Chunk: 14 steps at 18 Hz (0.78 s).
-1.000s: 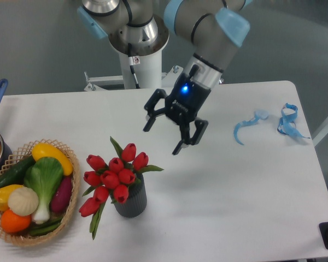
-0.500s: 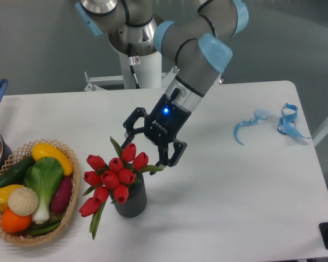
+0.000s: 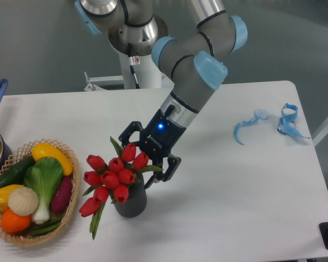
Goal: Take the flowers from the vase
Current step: 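Lower the gripper around the tulip stems and close on them, then lift the gripped tulip bunch up out of the black vase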
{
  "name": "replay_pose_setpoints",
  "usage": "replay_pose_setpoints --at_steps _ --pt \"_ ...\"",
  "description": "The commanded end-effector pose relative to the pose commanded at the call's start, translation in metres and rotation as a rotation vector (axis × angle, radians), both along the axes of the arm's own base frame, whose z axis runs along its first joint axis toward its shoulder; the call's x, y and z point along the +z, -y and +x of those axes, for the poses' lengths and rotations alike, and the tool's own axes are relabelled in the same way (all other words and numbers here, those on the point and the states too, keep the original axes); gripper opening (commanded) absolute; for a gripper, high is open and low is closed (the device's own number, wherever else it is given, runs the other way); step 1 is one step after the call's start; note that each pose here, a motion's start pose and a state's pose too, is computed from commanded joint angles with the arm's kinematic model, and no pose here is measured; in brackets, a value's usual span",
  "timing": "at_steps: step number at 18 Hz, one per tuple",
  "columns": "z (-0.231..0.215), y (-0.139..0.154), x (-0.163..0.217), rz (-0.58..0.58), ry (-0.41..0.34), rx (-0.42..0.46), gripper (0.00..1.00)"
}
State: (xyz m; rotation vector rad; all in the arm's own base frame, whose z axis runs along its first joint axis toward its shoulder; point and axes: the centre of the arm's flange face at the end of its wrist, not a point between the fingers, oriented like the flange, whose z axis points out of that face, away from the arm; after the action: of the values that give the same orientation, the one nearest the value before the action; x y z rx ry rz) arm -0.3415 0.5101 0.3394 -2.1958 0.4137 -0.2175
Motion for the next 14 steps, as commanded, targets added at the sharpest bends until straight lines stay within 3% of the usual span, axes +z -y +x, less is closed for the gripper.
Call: replay_pose_setpoints --at_steps 7,10,14 --pt "0.0063 -0.0109 -0.0090 -0.005 0.008 -0.020 0.99" --pt "0.0070 -0.0105 -0.0062 -0.002 0.007 -0.019 0.68" --pt "0.0059 -0.0102 -0.0039 0.000 0.005 -0.016 0.36"
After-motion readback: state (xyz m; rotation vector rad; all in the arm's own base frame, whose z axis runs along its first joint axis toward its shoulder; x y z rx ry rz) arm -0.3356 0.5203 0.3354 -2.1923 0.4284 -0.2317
